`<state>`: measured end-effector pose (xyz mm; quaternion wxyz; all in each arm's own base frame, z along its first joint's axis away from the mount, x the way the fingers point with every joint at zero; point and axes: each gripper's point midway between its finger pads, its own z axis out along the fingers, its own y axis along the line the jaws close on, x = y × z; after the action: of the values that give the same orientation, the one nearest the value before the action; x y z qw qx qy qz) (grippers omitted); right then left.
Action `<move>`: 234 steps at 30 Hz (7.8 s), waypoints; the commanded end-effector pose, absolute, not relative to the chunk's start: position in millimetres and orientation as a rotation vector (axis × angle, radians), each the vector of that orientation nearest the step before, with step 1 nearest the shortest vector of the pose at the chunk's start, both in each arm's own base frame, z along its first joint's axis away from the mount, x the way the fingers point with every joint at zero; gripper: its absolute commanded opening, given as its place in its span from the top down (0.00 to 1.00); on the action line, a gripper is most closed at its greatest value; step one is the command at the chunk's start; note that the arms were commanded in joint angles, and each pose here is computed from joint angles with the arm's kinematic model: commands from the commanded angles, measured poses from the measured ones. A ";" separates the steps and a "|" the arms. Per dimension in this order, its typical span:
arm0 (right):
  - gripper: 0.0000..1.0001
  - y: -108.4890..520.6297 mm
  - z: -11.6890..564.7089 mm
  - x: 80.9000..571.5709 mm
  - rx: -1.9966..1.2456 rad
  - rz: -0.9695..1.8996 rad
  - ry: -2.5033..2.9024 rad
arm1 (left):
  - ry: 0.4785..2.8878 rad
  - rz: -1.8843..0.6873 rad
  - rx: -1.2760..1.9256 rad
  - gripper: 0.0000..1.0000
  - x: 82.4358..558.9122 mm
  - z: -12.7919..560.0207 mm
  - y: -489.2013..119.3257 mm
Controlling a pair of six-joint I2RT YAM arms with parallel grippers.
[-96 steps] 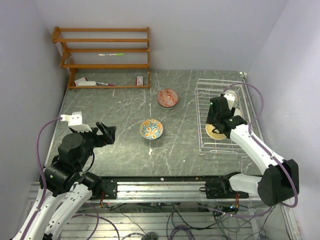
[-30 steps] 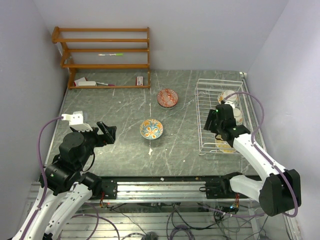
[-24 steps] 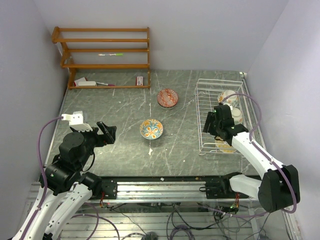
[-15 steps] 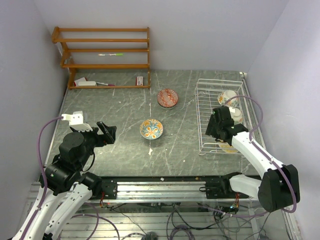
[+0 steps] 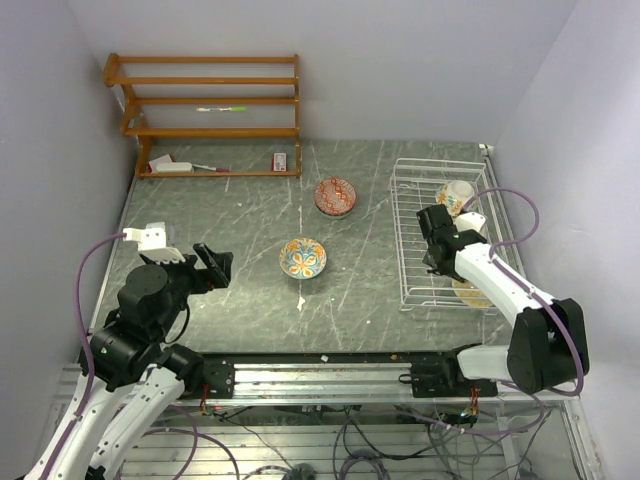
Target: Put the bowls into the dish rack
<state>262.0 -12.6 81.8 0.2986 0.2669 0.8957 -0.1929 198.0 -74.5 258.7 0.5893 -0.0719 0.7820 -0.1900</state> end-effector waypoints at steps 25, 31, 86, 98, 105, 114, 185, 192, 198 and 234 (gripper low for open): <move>0.36 250.4 230.2 288.8 -0.323 0.594 1.991 | 1.792 -0.423 -0.209 0.02 198.3 269.3 -67.3; 0.35 334.3 195.3 258.9 -0.690 0.650 2.004 | 1.787 -0.411 -0.228 0.02 197.6 269.7 -63.4; 0.95 384.8 219.2 234.9 -0.739 0.876 1.845 | 1.777 -0.424 -0.219 0.02 195.9 271.5 -64.7; 0.99 247.1 285.2 280.5 -0.300 0.886 1.710 | 1.775 -0.433 -0.210 0.02 195.3 272.2 -66.3; 0.99 170.7 289.2 294.8 -0.051 0.745 1.738 | 1.777 -0.436 -0.205 0.02 195.4 272.1 -67.5; 0.99 112.9 266.1 310.4 0.197 0.777 1.769 | 1.772 -0.447 -0.198 0.02 193.9 273.1 -68.6; 0.95 39.1 134.2 295.2 0.753 1.296 1.855 | 1.787 -0.426 -0.211 0.02 195.8 270.1 -67.1; 0.93 40.8 104.3 281.7 0.818 1.243 1.978 | 1.787 -0.427 -0.211 0.02 195.7 270.2 -67.1; 0.90 35.0 85.5 271.8 0.885 1.169 2.039 | 1.779 -0.431 -0.211 0.02 194.6 271.4 -66.7; 0.70 -36.8 118.1 288.5 0.834 0.745 2.022 | 1.777 -0.438 -0.208 0.02 194.2 272.2 -67.4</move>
<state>278.8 -17.9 96.8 0.3642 0.3384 0.7990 0.3382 196.6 -68.8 258.0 0.5927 -0.0860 0.7803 -0.1801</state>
